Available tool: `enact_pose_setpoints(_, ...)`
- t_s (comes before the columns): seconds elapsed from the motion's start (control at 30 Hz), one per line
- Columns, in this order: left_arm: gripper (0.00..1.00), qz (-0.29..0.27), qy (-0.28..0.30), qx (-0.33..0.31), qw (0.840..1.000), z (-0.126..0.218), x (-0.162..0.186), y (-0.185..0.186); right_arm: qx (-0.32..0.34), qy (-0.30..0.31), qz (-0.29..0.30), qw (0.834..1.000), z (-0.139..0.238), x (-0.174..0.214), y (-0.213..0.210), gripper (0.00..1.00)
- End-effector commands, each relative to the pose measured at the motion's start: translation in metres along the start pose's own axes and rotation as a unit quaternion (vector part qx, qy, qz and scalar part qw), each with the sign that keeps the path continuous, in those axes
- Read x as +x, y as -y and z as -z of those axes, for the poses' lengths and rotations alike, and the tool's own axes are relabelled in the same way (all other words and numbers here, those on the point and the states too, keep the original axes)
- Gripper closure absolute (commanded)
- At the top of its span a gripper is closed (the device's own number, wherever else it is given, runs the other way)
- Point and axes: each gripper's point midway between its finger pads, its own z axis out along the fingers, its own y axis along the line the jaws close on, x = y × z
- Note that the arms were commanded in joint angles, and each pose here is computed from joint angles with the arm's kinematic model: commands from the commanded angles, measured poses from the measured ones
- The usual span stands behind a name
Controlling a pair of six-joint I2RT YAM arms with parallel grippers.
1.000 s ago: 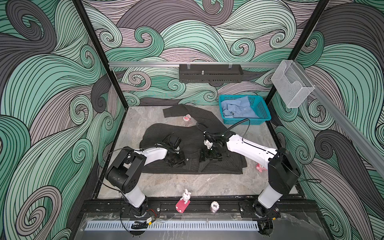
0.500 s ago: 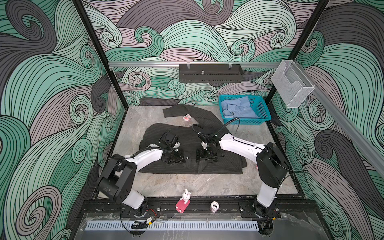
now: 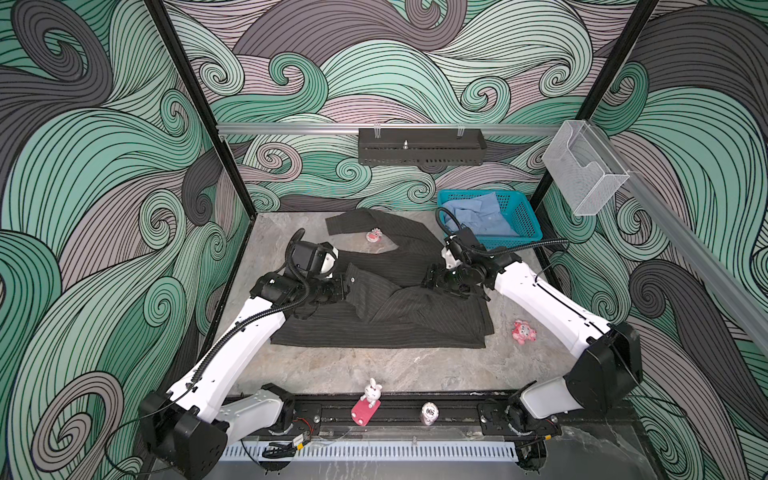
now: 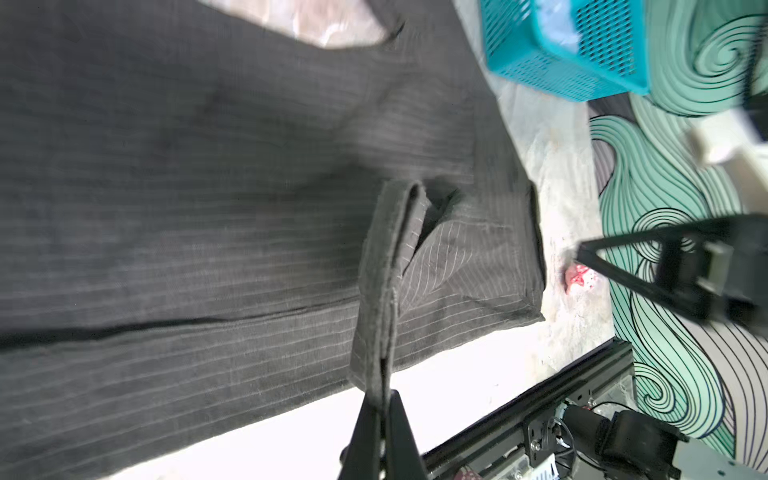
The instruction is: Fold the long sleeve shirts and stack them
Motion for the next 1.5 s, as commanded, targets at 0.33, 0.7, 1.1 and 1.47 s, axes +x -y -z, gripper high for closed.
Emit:
enact_pose_setpoints(0.33,1.0,-0.075,0.101,0.077,0.989,0.093,-0.031,0.05,0.061,-0.019,-0.057,0.996,-0.035,-0.028,0.039,0.28)
enact_pose_setpoints(0.7,1.0,0.051,0.117,0.03,0.991,0.097,-0.004,0.014,0.056,-0.069,-0.073,0.993,-0.059,0.019,0.057,0.36)
enact_pose_setpoints(1.1,1.0,0.18,0.162,-0.036,0.97,0.071,0.013,-0.039,0.109,-0.12,-0.081,0.983,-0.082,0.06,0.096,0.42)
enact_pose_setpoints(1.47,1.0,0.051,0.186,0.116,0.974,0.07,-0.118,0.076,0.087,-0.023,-0.072,0.993,-0.024,0.025,0.081,0.32)
